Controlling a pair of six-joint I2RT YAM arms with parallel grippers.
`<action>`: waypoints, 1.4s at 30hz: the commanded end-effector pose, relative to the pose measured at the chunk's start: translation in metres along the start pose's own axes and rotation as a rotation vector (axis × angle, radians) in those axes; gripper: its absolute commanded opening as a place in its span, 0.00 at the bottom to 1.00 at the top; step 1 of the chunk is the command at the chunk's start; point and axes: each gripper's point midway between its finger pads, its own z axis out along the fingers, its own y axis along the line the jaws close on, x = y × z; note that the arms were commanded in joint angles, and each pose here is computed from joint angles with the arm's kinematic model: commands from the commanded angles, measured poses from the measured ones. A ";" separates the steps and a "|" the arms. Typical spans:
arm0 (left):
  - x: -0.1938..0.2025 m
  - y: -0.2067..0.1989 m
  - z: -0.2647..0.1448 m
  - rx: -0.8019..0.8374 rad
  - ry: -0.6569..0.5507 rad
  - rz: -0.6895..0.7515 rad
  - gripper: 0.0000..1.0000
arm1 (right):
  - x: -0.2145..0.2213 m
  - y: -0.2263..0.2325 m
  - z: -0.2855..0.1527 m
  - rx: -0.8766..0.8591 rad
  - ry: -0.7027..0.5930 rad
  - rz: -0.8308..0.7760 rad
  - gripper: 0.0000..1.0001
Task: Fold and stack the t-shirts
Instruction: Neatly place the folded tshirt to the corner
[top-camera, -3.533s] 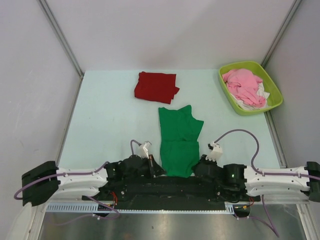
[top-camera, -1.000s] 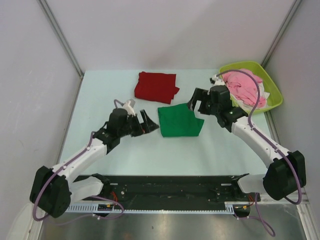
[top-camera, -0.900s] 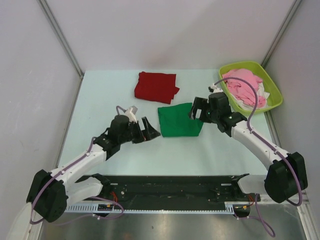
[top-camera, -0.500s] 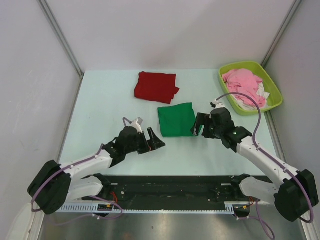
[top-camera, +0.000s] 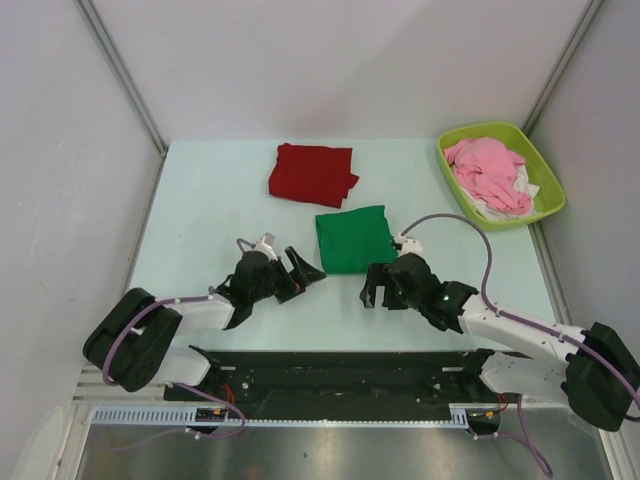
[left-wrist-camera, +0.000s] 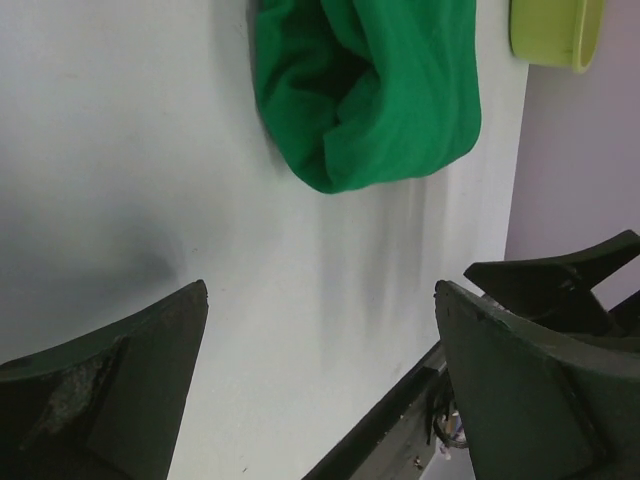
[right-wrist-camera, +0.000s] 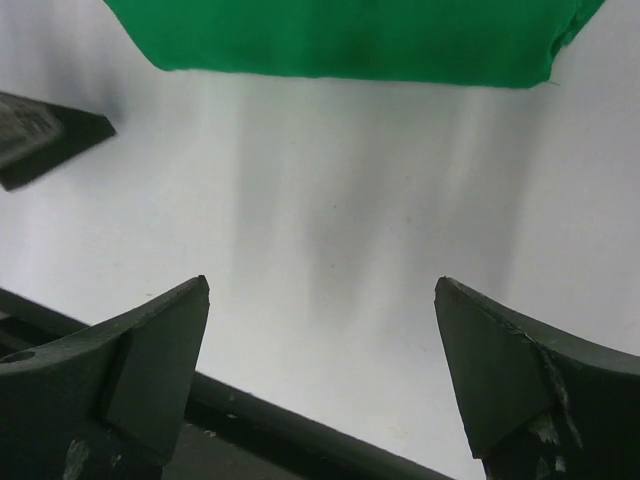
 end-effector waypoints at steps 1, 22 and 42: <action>-0.007 -0.027 -0.003 0.140 0.071 -0.007 1.00 | -0.028 0.016 -0.001 0.073 -0.097 -0.241 1.00; -0.041 0.036 -0.020 -0.104 0.047 0.045 1.00 | -0.011 0.027 0.007 0.573 -0.104 -1.671 1.00; -0.056 0.032 0.014 -0.012 0.093 -0.015 1.00 | -0.043 -0.014 0.089 0.432 -0.099 -1.675 0.95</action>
